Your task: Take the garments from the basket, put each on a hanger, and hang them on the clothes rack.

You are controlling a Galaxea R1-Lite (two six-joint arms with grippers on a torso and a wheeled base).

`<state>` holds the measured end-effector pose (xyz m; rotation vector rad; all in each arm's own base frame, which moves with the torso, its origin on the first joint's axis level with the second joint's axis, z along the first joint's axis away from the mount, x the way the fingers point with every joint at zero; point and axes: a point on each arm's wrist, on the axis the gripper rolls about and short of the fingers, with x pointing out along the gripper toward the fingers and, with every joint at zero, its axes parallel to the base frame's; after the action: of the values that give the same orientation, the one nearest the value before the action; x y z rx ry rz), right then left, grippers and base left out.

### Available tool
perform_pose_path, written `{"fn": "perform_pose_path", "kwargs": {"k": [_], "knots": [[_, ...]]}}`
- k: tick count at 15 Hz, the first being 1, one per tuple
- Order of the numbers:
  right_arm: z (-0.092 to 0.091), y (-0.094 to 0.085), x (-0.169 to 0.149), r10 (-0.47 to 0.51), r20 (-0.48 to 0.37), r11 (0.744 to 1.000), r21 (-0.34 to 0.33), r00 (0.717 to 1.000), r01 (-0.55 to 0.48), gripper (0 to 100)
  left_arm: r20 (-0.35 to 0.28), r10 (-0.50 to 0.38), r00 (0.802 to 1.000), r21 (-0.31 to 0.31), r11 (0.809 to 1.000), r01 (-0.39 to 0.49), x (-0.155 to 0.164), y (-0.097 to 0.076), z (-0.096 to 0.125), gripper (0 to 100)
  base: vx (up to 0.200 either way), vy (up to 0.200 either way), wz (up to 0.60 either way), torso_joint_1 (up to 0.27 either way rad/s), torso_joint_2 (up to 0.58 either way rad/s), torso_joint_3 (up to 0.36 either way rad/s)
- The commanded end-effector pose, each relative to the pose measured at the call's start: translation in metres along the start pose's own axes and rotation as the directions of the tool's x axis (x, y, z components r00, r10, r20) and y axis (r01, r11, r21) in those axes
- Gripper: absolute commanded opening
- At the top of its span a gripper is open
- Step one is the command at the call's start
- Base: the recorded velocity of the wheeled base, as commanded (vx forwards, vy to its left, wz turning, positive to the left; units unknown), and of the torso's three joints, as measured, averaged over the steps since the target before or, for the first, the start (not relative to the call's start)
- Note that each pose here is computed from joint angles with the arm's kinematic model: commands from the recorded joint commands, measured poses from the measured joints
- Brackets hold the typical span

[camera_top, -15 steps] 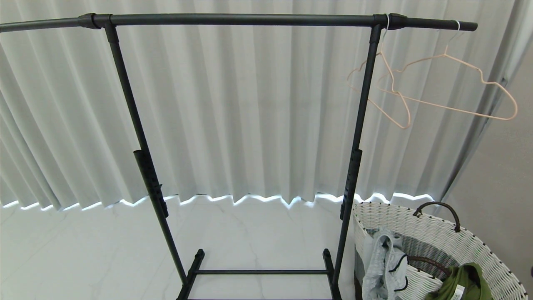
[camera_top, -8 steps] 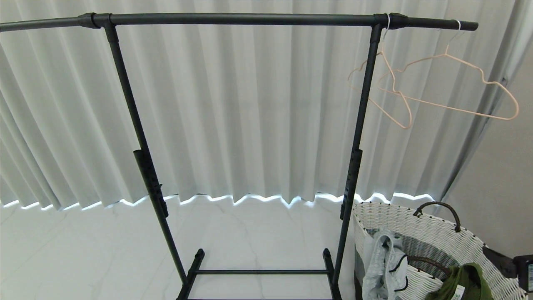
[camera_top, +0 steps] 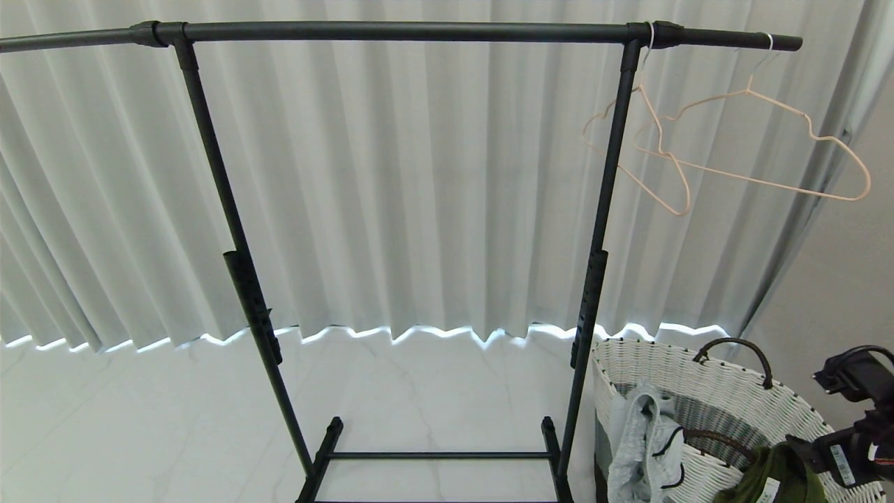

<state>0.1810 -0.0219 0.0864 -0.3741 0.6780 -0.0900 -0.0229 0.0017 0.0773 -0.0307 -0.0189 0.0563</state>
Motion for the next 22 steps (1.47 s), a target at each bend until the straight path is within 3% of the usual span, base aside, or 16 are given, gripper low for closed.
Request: {"fn": "perform_pose_path", "kwargs": {"k": [1,7,10,14,22], "knots": [[-0.006,0.004,0.017,0.023,-0.071,0.998,-0.055,0.997,-0.027,100,-0.001,0.0,1.0,-0.001,1.0,0.0,0.0,0.0,0.0,100,0.0,0.0,0.0,0.0,0.0,0.0],[-0.013,0.007,0.052,-0.072,-0.149,0.986,-0.16,0.986,0.048,100,-0.001,0.0,1.0,-0.001,1.0,0.0,0.0,0.0,0.0,100,0.0,0.0,0.0,0.0,0.0,0.0],[-0.023,-0.008,0.062,-0.124,-0.191,0.969,-0.235,0.974,0.077,100,0.0,0.0,1.0,-0.001,1.0,0.0,0.0,0.0,0.0,100,0.0,0.0,0.0,0.0,0.0,0.0],[-0.031,-0.017,0.084,-0.161,-0.203,0.967,-0.228,0.966,0.113,100,0.0,0.0,1.0,-0.001,1.0,0.0,0.0,0.0,0.0,100,0.0,0.0,0.0,0.0,0.0,0.0],[-0.035,-0.016,0.107,-0.174,-0.186,0.966,-0.221,0.967,0.132,100,-0.001,0.0,1.0,-0.001,1.0,0.0,0.0,0.0,0.0,100,0.0,0.0,0.0,0.0,0.0,0.0]]}}
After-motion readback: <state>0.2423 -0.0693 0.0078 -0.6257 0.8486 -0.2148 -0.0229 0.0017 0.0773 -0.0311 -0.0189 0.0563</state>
